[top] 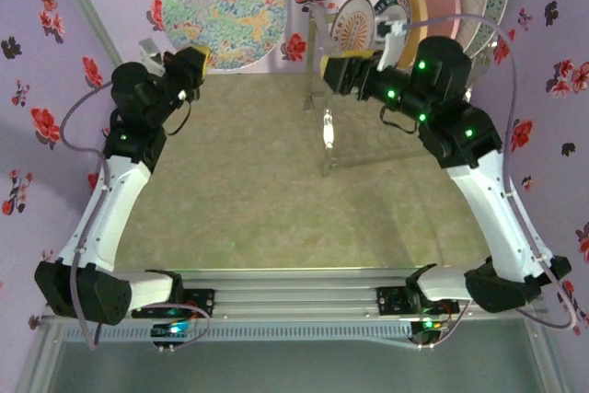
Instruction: Unload the plates from the dish rack
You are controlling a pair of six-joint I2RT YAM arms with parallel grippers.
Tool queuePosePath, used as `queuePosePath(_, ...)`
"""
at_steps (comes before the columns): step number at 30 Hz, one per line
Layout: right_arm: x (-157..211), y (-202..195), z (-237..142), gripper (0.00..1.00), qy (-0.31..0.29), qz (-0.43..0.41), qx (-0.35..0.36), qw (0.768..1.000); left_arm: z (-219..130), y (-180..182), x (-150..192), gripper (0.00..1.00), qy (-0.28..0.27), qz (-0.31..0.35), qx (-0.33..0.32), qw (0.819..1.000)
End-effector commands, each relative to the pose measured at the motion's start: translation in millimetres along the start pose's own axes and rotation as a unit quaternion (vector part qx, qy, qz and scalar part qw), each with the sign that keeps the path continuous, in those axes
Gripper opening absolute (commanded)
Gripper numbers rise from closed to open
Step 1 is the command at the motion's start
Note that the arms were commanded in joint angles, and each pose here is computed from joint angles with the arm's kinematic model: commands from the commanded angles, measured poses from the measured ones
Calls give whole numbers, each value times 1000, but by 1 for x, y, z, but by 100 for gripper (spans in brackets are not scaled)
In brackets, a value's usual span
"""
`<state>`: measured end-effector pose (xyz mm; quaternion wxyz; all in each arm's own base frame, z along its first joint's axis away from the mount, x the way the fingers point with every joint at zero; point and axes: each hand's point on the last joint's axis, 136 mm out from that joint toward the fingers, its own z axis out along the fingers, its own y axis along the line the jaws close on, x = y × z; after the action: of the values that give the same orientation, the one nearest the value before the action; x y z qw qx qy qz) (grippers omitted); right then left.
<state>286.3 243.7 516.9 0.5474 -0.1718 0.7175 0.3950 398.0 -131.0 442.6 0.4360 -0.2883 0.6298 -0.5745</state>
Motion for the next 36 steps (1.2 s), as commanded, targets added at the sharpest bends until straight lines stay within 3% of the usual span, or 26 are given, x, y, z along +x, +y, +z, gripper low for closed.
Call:
queuePosePath(1, 22, -5, -5, 69, 17, -127, 48, 991, -10, 11, -12, 0, -14, -7, 16, 1000)
queuePosePath(7, 60, -12, -5, 73, 59, -174, 72, 980, -3, 106, -14, 0, -18, -16, -62, 998)
queuePosePath(14, 59, -15, -7, 78, 42, -179, 83, 980, 24, 193, -8, 0, -9, -35, -105, 994)
queuePosePath(26, 51, -14, -1, 80, 21, -172, 82, 981, 65, 272, 3, 0, 28, -47, -146, 988)
queuePosePath(36, 53, -17, -3, 80, 24, -161, 89, 983, 81, 314, 11, 0, 49, -56, -171, 982)
